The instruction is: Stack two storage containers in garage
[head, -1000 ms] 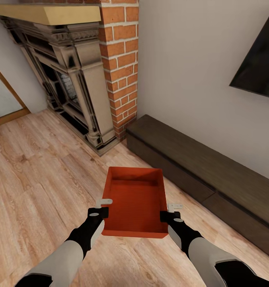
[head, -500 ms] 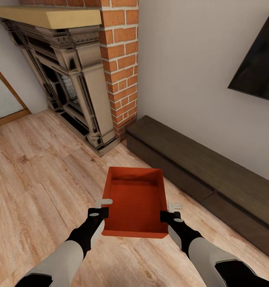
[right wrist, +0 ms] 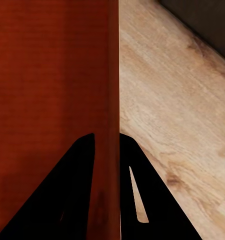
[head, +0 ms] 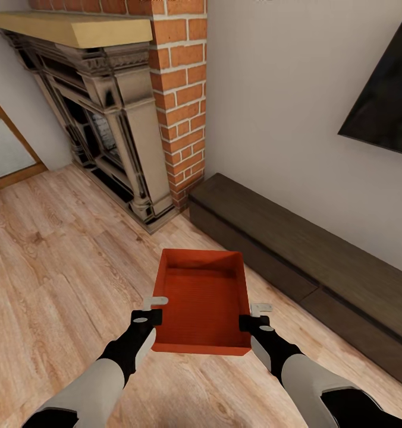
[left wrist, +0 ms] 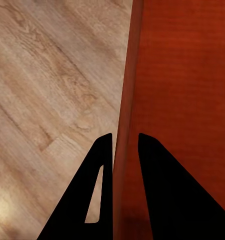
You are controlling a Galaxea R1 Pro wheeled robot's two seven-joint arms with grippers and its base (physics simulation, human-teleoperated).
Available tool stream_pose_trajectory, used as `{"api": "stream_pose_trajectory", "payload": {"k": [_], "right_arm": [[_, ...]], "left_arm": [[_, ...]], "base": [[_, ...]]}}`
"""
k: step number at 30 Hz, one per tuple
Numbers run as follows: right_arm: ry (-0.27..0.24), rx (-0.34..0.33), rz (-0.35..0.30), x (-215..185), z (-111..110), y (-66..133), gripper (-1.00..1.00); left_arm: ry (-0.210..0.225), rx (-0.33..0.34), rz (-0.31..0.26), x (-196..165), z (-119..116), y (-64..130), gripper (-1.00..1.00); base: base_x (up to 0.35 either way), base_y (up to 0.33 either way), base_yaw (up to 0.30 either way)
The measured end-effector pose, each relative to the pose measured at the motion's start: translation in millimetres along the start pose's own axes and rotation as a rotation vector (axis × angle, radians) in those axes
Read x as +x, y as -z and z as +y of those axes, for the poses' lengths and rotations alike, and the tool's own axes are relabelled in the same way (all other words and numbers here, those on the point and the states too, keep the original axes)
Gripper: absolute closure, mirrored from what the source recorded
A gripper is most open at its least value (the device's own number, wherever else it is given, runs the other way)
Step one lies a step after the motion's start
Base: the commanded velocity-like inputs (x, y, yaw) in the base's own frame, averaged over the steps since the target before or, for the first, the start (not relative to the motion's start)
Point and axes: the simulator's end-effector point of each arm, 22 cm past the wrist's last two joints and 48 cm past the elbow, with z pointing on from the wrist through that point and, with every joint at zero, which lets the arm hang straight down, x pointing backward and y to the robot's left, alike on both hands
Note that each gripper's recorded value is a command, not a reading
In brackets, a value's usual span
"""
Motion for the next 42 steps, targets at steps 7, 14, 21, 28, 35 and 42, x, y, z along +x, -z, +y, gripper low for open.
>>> {"api": "stream_pose_trajectory", "payload": {"k": [7,14,21,28,35,42], "right_arm": [[0.000,0.002,0.000,-1.1,1.4,7.2,1.00],[0.000,0.002,-0.006,-5.8,1.3,15.9,1.00],[0.000,0.002,-0.018,-12.8,1.3,25.4,1.00],[0.000,0.001,-0.028,-19.3,1.1,34.6,1.00],[0.000,0.001,-0.039,-25.6,0.8,43.7,1.00],[-0.001,0.001,-0.050,-31.4,0.6,52.6,1.00]], "left_arm": [[-0.001,0.003,0.000,-1.2,2.6,6.2,1.00],[0.001,0.003,-0.007,-5.7,4.1,14.8,1.00],[0.003,0.003,-0.018,-12.3,5.8,24.5,1.00],[0.005,0.003,-0.028,-18.4,7.3,34.0,1.00],[0.007,0.003,-0.039,-24.3,8.6,43.2,1.00],[0.008,0.003,-0.050,-29.9,10.0,52.3,1.00]], "base": [[0.000,0.000,0.000],[0.000,0.000,0.000],[0.000,0.000,0.000],[0.000,0.000,0.000],[0.000,0.000,0.000],[0.000,0.000,0.000]]}}
